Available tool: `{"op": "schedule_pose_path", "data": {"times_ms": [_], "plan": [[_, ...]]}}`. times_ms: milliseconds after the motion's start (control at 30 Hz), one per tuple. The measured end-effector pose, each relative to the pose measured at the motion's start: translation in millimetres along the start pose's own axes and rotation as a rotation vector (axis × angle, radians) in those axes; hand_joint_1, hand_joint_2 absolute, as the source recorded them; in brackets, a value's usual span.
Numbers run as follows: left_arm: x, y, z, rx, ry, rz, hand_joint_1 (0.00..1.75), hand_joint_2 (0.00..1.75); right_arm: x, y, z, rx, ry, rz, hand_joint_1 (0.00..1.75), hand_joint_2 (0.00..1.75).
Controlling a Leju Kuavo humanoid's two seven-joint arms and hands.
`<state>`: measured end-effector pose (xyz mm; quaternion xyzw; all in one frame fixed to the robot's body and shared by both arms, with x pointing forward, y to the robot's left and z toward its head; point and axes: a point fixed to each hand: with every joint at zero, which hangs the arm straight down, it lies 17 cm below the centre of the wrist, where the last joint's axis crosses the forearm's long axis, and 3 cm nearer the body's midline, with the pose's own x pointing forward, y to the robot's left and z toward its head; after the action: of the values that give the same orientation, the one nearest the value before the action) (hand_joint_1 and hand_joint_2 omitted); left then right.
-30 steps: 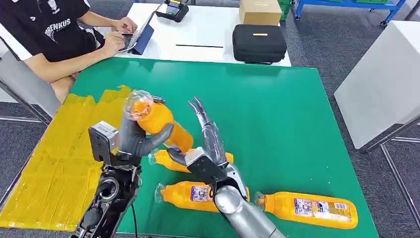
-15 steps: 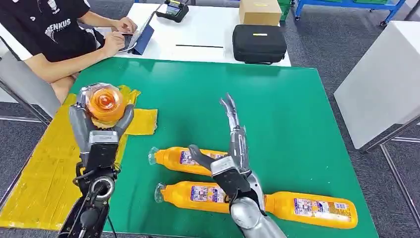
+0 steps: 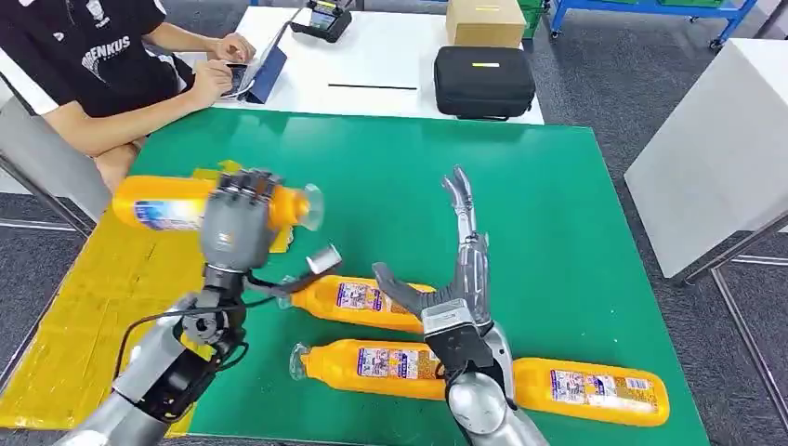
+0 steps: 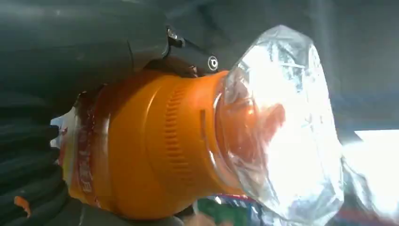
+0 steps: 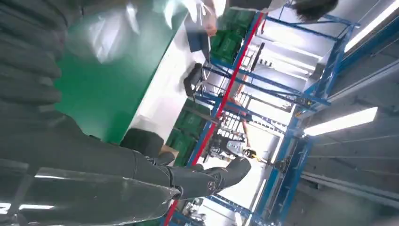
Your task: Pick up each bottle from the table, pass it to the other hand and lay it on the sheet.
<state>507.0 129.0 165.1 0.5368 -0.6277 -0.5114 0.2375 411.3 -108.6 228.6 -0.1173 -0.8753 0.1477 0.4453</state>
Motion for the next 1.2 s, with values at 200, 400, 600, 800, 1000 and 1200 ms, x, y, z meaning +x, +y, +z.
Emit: {"op": "schedule_pose_path", "data": {"times_ms": [200, 400, 600, 800, 1000, 1200], "plan": [[11, -78, 28, -0.299, -0.162, -0.049, 1.75, 1.75, -3, 4, 5, 0.023, 0.009, 0.022, 0.0, 1.75], [5, -103, 43, -0.393, -0.157, -0.034, 1.75, 1.75, -6, 6, 11, 0.033, 0.022, 0.028, 0.0, 1.75], [-16, -125, 54, -0.511, -0.073, -0.039, 1.75, 1.75, -7, 10, 13, 0.056, 0.035, 0.032, 0.0, 1.75], [-31, -140, 62, -0.59, -0.01, -0.047, 1.75, 1.75, -8, 14, 13, 0.073, 0.038, 0.043, 0.0, 1.75], [-41, -156, 79, -0.682, 0.054, -0.054, 1.75, 1.75, -8, 17, 13, 0.085, 0.04, 0.052, 0.0, 1.75], [-41, -161, 82, -0.708, 0.063, -0.051, 0.0, 1.75, -7, 19, 13, 0.091, 0.043, 0.05, 0.0, 1.75]]}}
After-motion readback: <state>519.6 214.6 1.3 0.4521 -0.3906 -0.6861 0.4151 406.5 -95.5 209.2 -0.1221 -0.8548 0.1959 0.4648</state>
